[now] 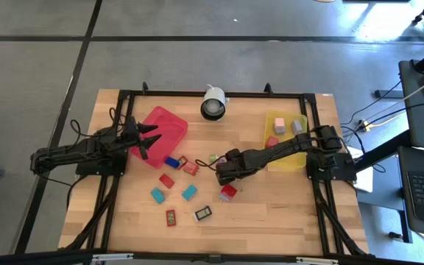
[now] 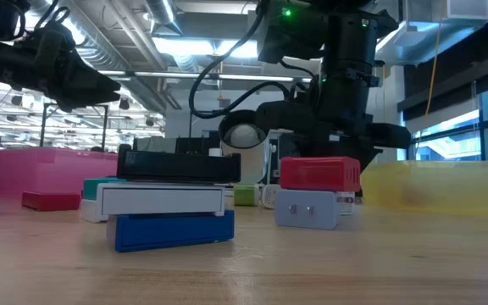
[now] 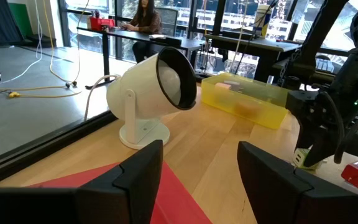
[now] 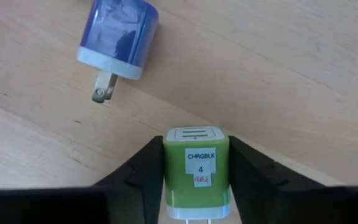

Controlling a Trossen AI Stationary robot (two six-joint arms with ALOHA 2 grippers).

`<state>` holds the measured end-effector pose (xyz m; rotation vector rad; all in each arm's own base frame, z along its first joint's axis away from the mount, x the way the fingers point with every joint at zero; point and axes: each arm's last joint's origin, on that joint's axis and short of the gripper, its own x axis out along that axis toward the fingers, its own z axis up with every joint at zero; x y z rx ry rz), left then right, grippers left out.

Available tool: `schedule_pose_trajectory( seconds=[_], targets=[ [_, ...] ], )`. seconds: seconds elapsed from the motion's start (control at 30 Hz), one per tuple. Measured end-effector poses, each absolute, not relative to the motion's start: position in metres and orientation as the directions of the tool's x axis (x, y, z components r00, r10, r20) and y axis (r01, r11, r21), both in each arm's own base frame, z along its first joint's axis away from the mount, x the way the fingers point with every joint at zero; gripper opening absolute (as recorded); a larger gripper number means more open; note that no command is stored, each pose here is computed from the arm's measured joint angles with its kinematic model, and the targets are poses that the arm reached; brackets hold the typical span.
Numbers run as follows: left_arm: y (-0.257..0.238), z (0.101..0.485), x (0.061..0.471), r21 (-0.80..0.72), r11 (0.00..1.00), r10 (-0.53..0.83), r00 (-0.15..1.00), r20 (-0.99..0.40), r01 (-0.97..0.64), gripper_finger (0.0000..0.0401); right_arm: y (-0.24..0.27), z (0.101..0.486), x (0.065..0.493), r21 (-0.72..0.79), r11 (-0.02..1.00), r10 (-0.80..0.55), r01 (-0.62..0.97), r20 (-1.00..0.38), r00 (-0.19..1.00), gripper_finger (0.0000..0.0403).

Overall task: Pick & Place Office items
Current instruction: Put the right green charger adapter into the yellow bin

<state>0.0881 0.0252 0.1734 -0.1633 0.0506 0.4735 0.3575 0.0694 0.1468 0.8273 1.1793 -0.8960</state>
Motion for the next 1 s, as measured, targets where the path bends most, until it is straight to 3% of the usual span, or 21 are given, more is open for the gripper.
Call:
schedule_pose_trajectory(
  seconds=[0.4, 0.77, 1.0],
  targets=[
    [0.025, 0.173, 0.088, -0.145, 0.877, 0.45, 0.889, -0.087, -0.458, 0.0205, 0.065, 0.156, 0.351, 0.051, 0.278, -0.246, 0.959, -0.962, 0.122, 0.0153],
    [0.025, 0.173, 0.088, -0.145, 0.877, 0.45, 0.889, -0.086, -0.458, 0.0204, 0.061, 0.199, 0.321, -0.026, 0.274, -0.387, 0.961, -0.918, 0.085, 0.0143],
    [0.025, 0.173, 0.088, -0.145, 0.877, 0.45, 0.889, -0.087, -0.458, 0.0205, 0.052, 0.233, 0.286, -0.171, 0.261, -0.469, 0.95, -0.883, -0.03, 0.0143]
  ],
)
